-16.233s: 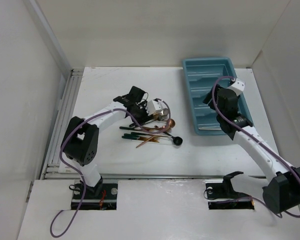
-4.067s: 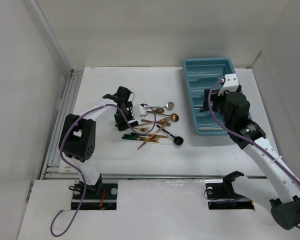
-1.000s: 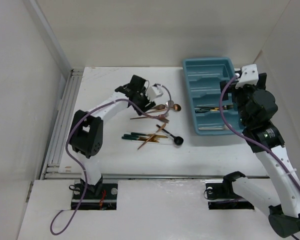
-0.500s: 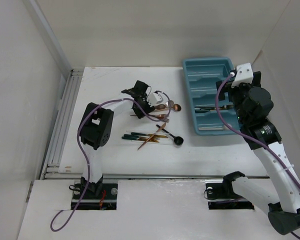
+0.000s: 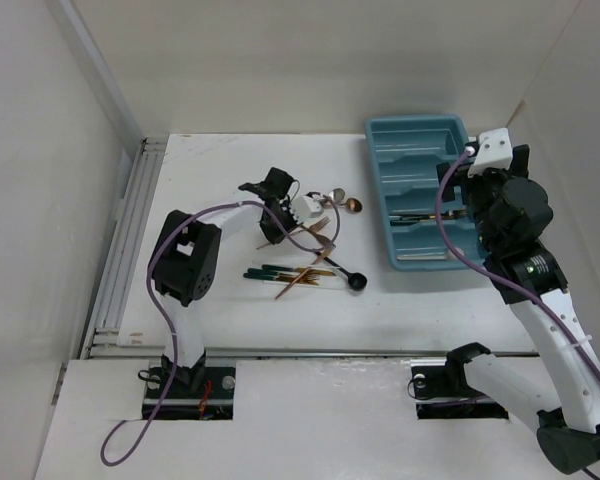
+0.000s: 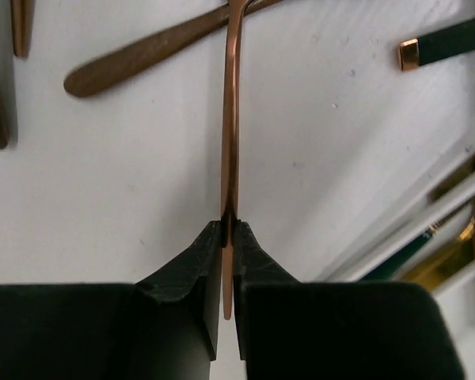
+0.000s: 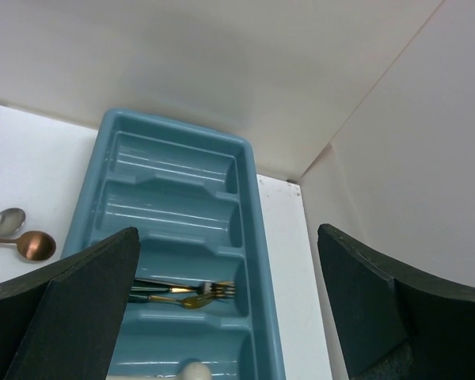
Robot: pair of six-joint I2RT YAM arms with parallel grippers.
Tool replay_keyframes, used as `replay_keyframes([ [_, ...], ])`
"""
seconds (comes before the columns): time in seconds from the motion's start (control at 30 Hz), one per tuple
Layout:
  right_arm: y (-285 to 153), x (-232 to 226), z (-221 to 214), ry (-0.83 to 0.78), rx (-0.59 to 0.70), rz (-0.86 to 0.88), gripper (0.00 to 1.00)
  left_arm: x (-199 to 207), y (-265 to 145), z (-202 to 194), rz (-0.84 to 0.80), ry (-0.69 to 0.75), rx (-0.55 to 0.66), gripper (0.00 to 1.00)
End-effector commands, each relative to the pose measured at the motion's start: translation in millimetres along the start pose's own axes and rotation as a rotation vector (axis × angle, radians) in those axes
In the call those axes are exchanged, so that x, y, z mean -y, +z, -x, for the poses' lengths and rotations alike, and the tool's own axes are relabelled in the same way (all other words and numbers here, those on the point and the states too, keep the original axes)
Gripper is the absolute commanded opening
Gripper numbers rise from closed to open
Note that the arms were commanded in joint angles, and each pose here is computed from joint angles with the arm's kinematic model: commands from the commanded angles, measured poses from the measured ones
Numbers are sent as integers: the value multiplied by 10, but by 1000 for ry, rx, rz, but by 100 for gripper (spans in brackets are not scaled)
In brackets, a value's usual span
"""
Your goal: Sort the eating utensils into containers
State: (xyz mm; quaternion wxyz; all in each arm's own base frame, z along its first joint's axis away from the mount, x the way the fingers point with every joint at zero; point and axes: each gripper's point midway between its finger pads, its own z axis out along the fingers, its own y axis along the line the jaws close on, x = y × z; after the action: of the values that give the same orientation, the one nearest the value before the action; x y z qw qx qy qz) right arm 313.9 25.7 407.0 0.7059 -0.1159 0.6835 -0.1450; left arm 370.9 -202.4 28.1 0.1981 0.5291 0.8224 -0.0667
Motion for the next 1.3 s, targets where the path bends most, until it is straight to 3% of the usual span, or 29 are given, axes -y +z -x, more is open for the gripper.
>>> replay_keyframes([
  [0.0,4,67,112,5,41,-31,98,39,-560,258,-30,-28,76,0],
  [0.1,29,74,102,5,36,-42,98,-4,-934,787,-7,16,196,0],
  [0.23,14,163,131,23,36,-87,98,65,-1074,1381,-19,36,331,0],
  [0.27,3,198,160,27,40,-100,98,104,-1194,1687,-4,55,398,0],
  [0.43,-88,309,242,19,70,-124,98,275,-1089,2695,25,150,592,0],
  [0.47,-125,339,269,12,80,-129,98,328,-839,2837,13,156,602,0],
  [0.5,-126,375,259,-12,75,-138,98,427,-934,3106,22,192,669,0],
  [0.6,-228,483,308,-33,89,-169,98,585,-696,3479,35,211,777,0],
  [0.73,-346,570,381,-51,117,-185,98,622,-552,3865,114,136,888,0],
  [0.87,-392,615,376,-86,105,-193,98,776,-302,3916,104,114,887,2],
  [0.93,-393,611,352,-106,93,-188,98,753,-319,3932,117,110,894,12],
  [0.97,-394,615,352,-117,92,-189,98,760,-275,3904,114,109,884,28],
  [1.07,-393,607,333,-121,85,-185,98,706,-333,3911,143,97,886,50],
  [1.1,-393,607,333,-121,85,-185,98,674,-314,3882,156,74,871,64],
  [1.17,-388,585,343,-113,92,-174,98,660,-525,3894,162,59,878,73],
  [1.27,-387,548,404,-101,116,-148,98,608,-792,3886,160,29,889,79],
])
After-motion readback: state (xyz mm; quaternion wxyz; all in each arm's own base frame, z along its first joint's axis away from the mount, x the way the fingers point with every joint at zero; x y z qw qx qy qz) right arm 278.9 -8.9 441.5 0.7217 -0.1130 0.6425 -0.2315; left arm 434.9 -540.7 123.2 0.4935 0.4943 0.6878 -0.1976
